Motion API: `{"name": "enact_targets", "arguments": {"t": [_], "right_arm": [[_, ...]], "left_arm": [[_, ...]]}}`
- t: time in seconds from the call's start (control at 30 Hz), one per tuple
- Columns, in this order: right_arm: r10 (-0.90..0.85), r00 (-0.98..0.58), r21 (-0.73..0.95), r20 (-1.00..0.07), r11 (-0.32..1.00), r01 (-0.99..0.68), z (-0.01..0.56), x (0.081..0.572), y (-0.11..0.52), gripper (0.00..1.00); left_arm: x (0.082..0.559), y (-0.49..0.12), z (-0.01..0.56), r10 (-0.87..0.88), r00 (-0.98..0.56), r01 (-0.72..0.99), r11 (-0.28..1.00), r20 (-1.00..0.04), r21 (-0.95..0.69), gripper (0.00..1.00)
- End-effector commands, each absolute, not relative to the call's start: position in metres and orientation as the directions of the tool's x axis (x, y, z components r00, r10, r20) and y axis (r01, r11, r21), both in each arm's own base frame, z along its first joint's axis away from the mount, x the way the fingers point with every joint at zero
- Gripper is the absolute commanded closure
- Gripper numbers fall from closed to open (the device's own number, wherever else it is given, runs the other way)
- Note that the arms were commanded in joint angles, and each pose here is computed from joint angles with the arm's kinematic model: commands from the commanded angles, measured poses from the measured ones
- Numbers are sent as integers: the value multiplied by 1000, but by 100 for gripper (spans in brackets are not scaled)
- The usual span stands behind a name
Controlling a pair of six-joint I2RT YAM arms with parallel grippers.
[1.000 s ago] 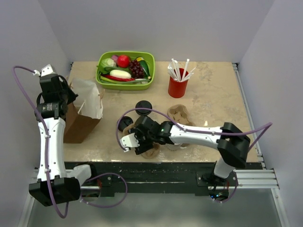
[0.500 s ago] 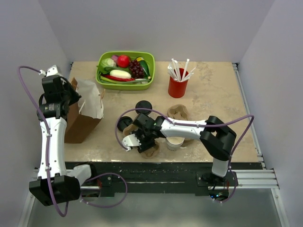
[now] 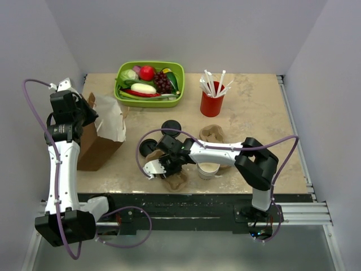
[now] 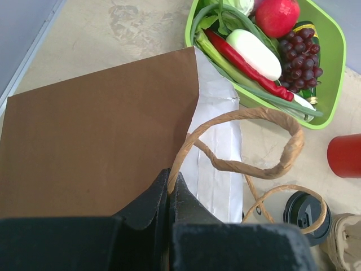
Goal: Pack the takeout coffee
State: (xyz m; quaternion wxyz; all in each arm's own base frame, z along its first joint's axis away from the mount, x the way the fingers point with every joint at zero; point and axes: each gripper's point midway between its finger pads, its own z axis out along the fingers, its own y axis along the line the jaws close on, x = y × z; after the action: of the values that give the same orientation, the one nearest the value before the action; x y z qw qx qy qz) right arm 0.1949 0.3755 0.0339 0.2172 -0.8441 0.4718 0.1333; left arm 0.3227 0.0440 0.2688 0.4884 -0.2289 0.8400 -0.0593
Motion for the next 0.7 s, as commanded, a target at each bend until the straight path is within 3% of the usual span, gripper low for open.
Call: {"name": "enact_targets", "arguments": {"t": [0.0, 0.17, 0.23, 0.3, 0.5, 0.67], "right_arm": [[-674, 516, -284, -528, -433, -855, 73, 189, 394, 65], [-628, 510, -337, -588, -383, -860, 107, 184, 394, 66], [-577, 502, -401, -644, -304, -864, 142, 186, 402, 71], [-527, 493, -445, -692, -227, -866, 175, 188, 405, 70], [-348, 417, -433, -840, -35, -901, 264, 183, 414, 69], [-214, 278, -308, -936, 122, -943, 330, 190, 429, 68]], "left_arm": [[323, 42, 276, -408, -400, -282, 907, -820, -314, 100], [323, 39, 274, -401, -408, -262, 912, -820, -316, 100], [323, 37, 274, -399, -413, -246, 914, -819, -321, 100], [323, 35, 275, -395, -410, -235, 917, -822, -323, 100], [319, 28, 278, -363, -409, -179, 932, -837, -317, 100], [314, 12, 281, -326, -403, -72, 943, -855, -325, 100]]}}
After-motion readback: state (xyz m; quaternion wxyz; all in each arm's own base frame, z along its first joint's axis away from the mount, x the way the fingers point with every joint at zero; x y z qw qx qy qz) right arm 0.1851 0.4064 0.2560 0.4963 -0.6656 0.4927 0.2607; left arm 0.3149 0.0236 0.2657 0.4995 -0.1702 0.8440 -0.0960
